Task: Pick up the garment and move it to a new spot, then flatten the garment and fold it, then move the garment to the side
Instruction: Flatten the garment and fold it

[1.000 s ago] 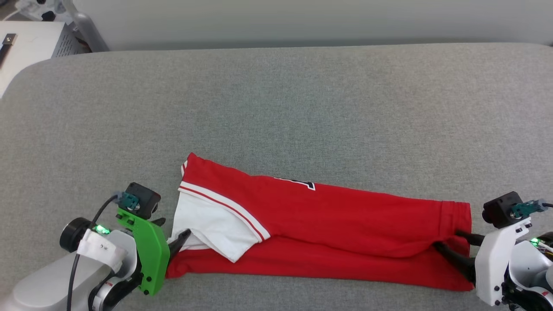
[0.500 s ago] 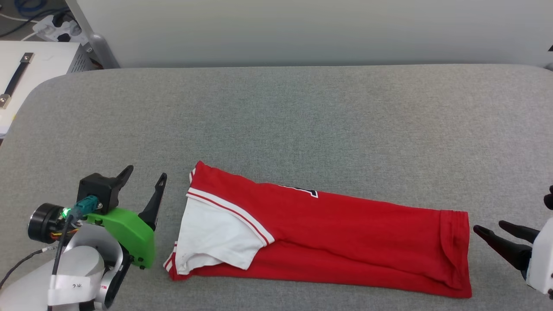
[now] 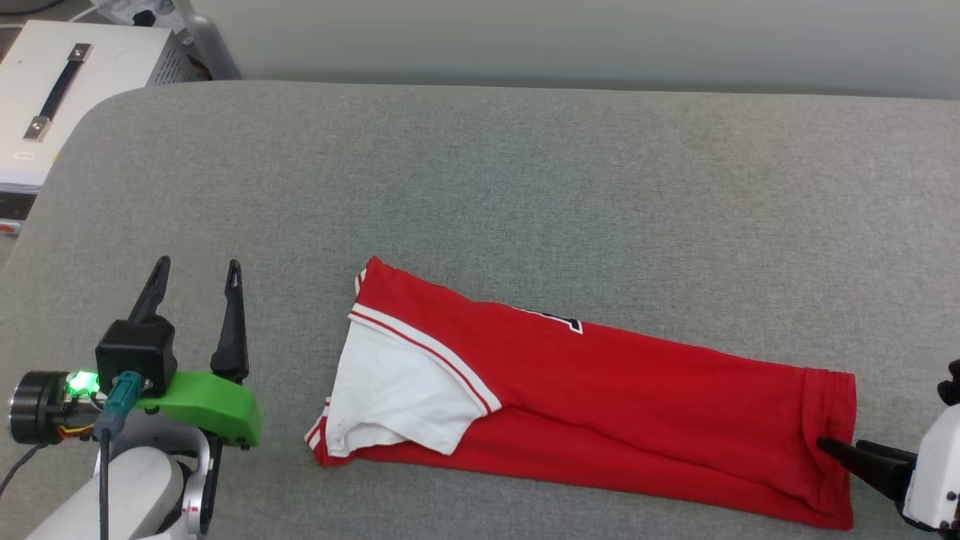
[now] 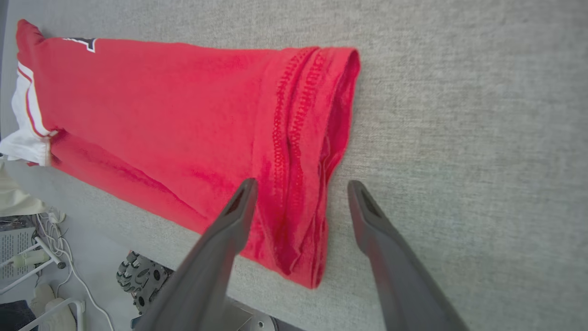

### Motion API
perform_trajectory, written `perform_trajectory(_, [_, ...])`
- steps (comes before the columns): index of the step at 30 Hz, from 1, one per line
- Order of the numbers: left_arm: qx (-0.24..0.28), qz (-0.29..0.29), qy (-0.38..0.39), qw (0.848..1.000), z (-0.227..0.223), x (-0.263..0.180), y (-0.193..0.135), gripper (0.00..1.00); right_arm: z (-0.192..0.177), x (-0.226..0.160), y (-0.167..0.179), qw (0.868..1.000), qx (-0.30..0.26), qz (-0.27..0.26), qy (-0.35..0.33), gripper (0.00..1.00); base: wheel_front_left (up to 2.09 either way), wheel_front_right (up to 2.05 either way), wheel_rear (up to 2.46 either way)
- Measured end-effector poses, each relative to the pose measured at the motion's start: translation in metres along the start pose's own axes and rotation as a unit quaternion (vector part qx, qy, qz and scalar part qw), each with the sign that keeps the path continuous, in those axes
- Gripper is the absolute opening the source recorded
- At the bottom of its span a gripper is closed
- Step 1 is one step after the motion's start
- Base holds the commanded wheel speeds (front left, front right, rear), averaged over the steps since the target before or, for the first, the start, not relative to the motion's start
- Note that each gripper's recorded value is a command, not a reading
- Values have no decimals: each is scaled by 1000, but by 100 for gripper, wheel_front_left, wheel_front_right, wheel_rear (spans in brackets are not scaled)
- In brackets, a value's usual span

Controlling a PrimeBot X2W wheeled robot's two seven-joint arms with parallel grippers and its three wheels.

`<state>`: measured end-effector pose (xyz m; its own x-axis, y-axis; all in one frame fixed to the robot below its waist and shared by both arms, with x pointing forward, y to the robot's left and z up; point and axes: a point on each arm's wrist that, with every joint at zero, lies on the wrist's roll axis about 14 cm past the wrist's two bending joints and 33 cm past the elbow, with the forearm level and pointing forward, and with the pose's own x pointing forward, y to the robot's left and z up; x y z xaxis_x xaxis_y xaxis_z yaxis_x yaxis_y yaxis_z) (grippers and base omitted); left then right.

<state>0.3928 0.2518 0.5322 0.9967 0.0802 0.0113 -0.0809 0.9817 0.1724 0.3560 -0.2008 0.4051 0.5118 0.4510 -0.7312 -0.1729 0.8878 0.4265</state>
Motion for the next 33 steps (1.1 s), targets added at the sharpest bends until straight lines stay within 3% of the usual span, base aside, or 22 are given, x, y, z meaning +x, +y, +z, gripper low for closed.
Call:
perform_trajectory(9, [-18,22,10,1000,-20,-11,2,100,-4,34,6,999,9,16,29,100,0,0,0])
perform_trajectory(21, [-29,60,-26,997,-12,-18,2,100,-4,61,44,996,-18,73,46,100,0,0,0])
perform_trajectory(22, [-30,62,-31,997,-10,-19,2,100,-5,62,46,996,-21,76,46,58,0,0,0])
perform_trajectory(23, [-31,61,-33,997,-10,-20,1,100,-5,62,48,996,-25,77,44,0,0,0,0])
perform_trajectory(33, [-22,50,-37,998,-13,-27,-9,100,2,54,40,997,-44,67,17,0,0,0,0])
